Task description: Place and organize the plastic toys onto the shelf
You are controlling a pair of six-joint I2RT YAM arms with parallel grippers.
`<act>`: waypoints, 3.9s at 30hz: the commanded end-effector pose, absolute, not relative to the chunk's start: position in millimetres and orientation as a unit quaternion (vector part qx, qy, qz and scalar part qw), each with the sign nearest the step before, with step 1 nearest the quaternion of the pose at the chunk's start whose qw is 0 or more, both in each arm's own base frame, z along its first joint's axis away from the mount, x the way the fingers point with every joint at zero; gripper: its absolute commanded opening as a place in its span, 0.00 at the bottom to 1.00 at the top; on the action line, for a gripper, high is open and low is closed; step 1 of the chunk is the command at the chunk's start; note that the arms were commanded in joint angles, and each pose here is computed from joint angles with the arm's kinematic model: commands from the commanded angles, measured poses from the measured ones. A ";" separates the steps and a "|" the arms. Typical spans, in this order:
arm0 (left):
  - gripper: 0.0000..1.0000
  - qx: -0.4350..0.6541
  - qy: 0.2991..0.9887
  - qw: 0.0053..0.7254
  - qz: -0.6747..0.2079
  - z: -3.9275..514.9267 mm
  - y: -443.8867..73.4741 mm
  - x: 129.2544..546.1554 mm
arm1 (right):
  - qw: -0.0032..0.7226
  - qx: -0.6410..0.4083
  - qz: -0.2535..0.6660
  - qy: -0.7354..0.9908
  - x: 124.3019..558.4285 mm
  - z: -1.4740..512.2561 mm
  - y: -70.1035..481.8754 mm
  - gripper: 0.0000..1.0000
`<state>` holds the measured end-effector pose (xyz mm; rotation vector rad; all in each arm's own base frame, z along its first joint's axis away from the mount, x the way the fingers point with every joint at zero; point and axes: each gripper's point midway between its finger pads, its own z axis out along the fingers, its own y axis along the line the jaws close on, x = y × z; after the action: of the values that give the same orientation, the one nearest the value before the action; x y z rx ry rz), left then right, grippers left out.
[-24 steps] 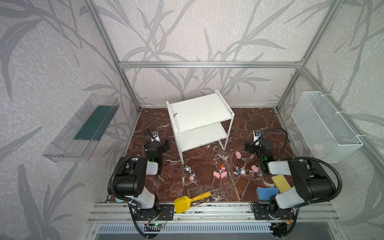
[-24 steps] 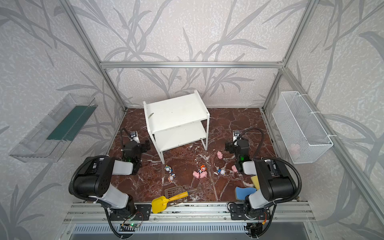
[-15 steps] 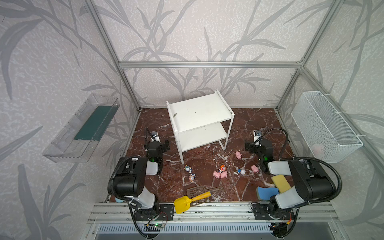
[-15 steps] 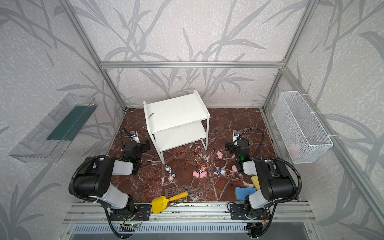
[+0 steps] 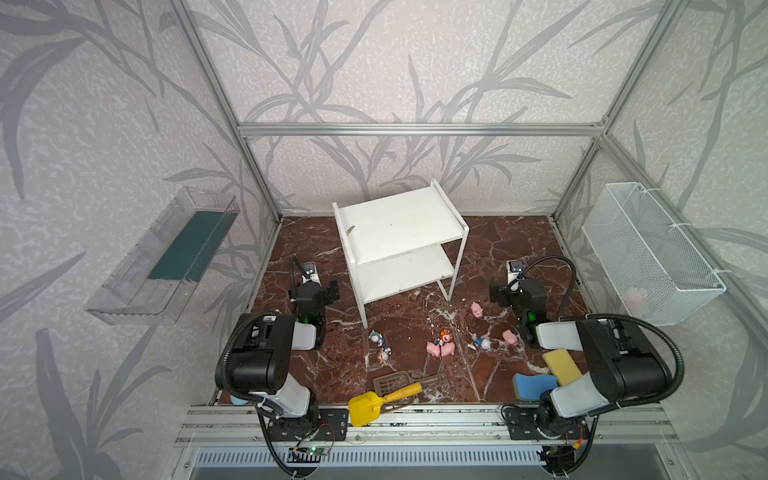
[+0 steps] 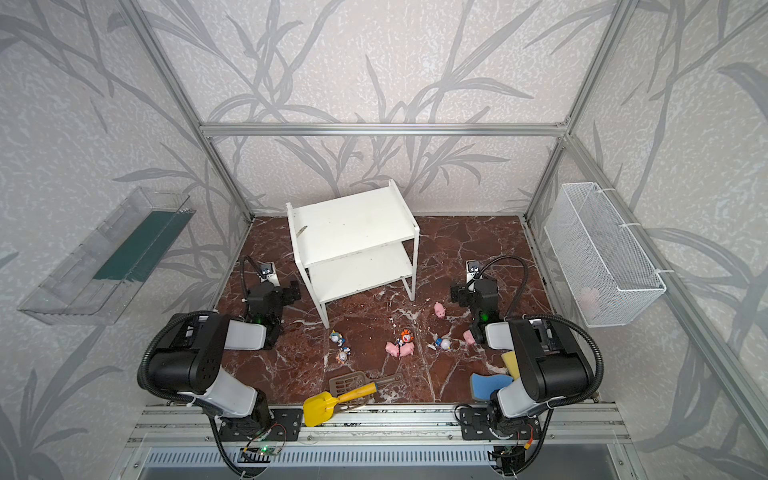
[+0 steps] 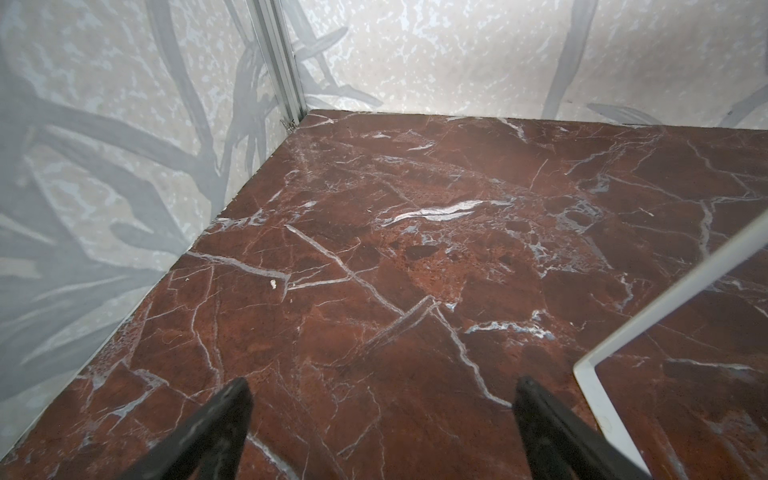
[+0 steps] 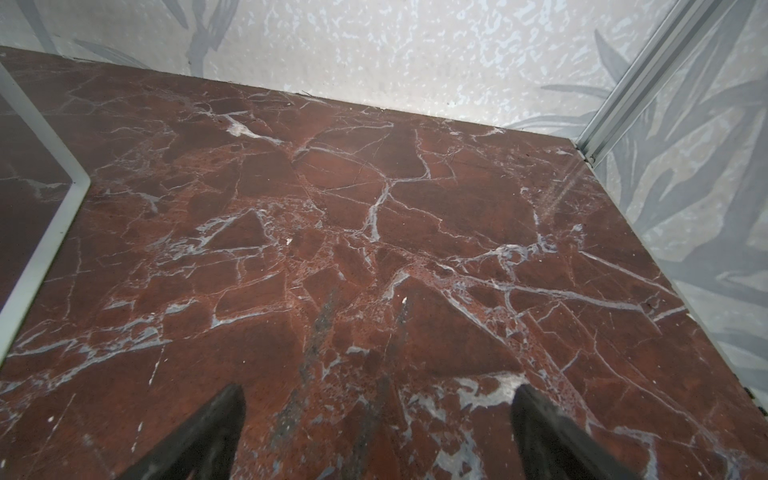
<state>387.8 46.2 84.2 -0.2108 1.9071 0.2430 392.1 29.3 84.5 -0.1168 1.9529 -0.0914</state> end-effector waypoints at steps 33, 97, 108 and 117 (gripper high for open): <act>0.99 -0.184 0.813 0.514 0.202 136.5 70.8 375.6 | 0.567 -0.043 -0.040 0.822 397.0 91.5 27.9 0.99; 0.99 0.198 0.787 0.421 -0.405 302.8 -168.1 151.6 | 0.177 -0.071 0.084 0.978 295.3 52.1 125.5 0.84; 0.99 0.258 0.774 0.404 -0.413 313.7 -192.6 162.1 | 0.179 -0.058 0.068 0.980 308.5 36.4 126.1 0.70; 0.99 0.318 0.795 0.376 -0.354 301.5 -206.6 162.1 | 0.178 -0.057 0.067 0.980 320.8 28.4 130.8 0.59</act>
<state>163.3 -209.4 301.5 0.7416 2.0415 -1.0025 308.2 125.5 23.1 -0.1638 2.8013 0.1890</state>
